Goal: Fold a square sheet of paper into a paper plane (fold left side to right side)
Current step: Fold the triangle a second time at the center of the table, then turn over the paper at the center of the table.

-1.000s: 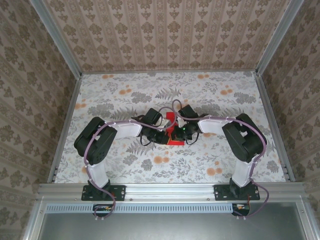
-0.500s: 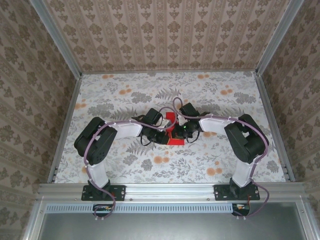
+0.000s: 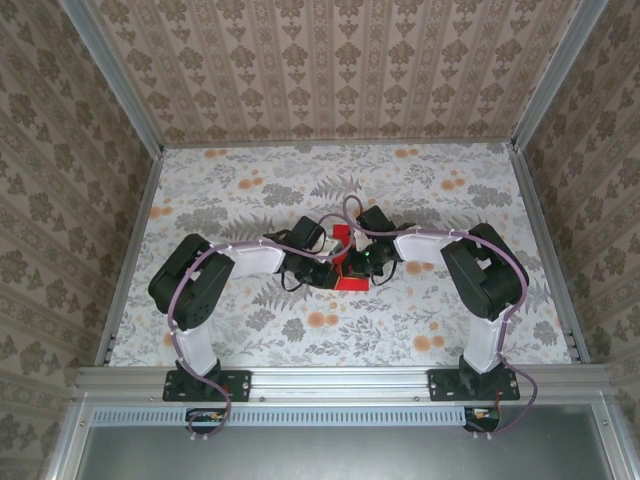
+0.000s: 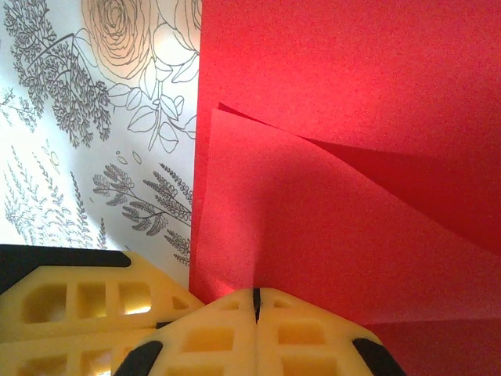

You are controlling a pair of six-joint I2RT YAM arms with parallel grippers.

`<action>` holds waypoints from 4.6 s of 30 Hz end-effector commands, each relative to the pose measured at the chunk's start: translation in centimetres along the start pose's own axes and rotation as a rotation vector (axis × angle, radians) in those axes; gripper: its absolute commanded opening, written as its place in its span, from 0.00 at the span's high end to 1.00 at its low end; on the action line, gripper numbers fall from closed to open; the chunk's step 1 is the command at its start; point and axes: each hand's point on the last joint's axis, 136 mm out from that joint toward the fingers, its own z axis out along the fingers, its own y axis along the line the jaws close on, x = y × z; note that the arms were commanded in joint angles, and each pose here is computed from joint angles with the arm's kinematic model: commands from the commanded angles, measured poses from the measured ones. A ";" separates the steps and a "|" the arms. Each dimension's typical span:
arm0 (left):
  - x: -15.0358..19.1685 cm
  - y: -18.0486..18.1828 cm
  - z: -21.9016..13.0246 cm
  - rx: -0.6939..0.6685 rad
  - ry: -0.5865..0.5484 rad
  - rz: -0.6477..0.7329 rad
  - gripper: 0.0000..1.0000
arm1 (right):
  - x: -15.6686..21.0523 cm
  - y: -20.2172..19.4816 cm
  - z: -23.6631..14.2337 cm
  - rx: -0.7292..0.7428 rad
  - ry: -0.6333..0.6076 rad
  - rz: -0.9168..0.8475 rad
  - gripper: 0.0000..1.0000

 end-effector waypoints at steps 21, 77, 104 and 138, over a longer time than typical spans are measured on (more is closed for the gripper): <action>4.2 3.0 1.1 -0.132 0.128 -0.027 0.96 | -0.6 -1.9 -0.2 0.034 0.009 0.006 1.00; -5.9 -0.9 -5.6 0.150 -0.205 -0.011 0.57 | -8.0 -4.5 -12.4 -0.119 -0.492 0.054 0.32; -6.5 1.2 -5.0 0.084 -0.274 -0.020 0.92 | -3.8 -0.1 -6.2 -0.281 -0.239 0.036 0.31; -13.4 -9.6 -28.9 0.569 -0.841 0.180 0.00 | -8.7 16.7 -28.5 -0.772 -0.653 -0.615 1.00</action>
